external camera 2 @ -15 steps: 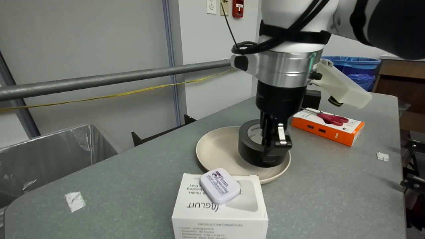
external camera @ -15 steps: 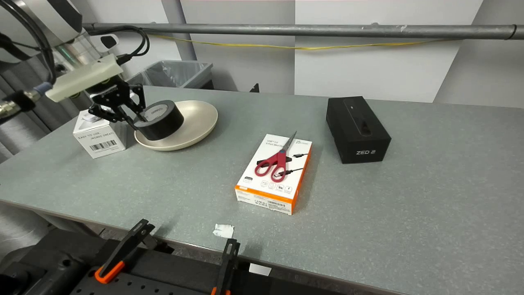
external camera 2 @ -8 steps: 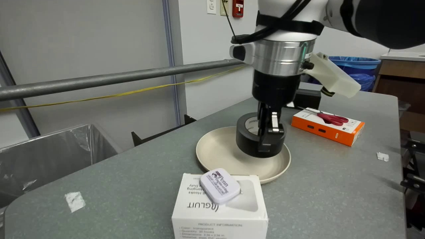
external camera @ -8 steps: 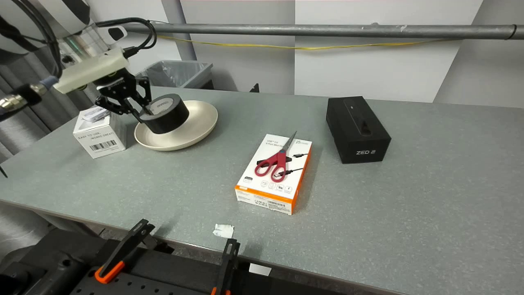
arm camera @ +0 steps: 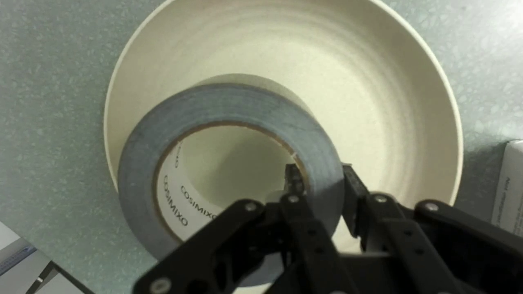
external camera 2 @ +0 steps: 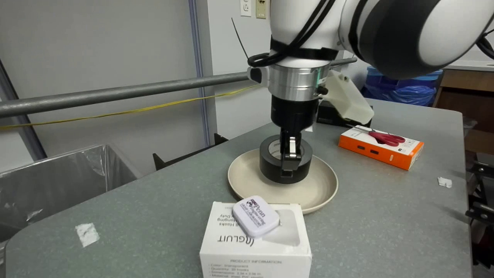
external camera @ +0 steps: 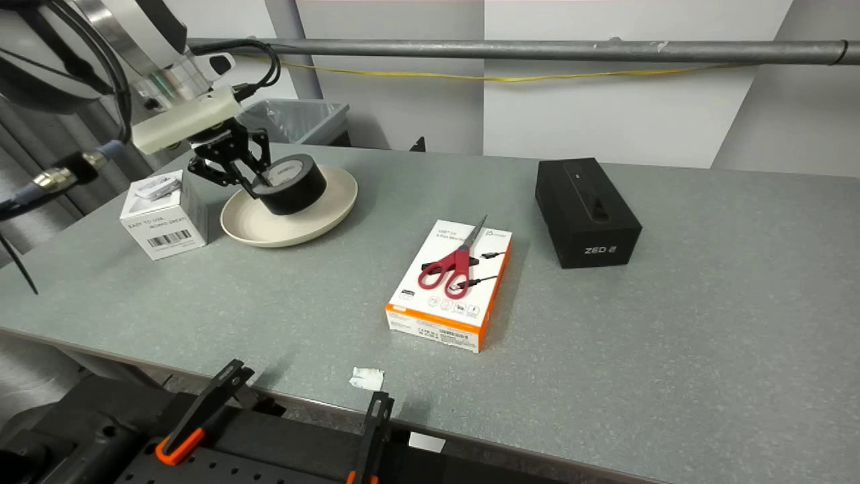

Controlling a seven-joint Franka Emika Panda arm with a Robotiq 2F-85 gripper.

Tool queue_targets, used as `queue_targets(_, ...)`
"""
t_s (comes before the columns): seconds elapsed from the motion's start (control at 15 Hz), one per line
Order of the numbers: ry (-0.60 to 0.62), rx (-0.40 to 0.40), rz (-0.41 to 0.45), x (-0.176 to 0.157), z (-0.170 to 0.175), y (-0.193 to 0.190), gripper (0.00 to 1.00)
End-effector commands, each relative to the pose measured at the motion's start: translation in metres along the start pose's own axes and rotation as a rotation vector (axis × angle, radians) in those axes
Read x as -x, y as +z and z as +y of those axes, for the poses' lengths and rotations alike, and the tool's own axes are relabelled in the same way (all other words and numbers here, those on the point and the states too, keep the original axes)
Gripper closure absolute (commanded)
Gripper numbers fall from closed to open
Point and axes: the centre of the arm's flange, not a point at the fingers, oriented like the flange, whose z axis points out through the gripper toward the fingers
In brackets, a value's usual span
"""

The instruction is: Put the black masking tape on the cream plate

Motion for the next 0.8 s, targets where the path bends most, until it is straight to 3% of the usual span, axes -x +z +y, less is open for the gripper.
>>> queue_targets(0.0, -0.014, 0.022, -0.009, -0.028, 0.012, 0.012, 0.94)
queue_targets(0.07, -0.015, 0.019, -0.018, -0.030, 0.013, 0.013, 0.87)
queue_targets(0.13, -0.017, 0.019, -0.021, -0.032, 0.014, 0.015, 0.49)
queue_targets(0.27, -0.024, 0.018, -0.027, -0.035, 0.015, 0.016, 0.42)
queue_targets(0.6, -0.030, 0.022, -0.040, -0.044, 0.020, 0.011, 0.04)
queue_targets(0.73, -0.022, 0.025, -0.052, -0.047, 0.021, 0.010, 0.00)
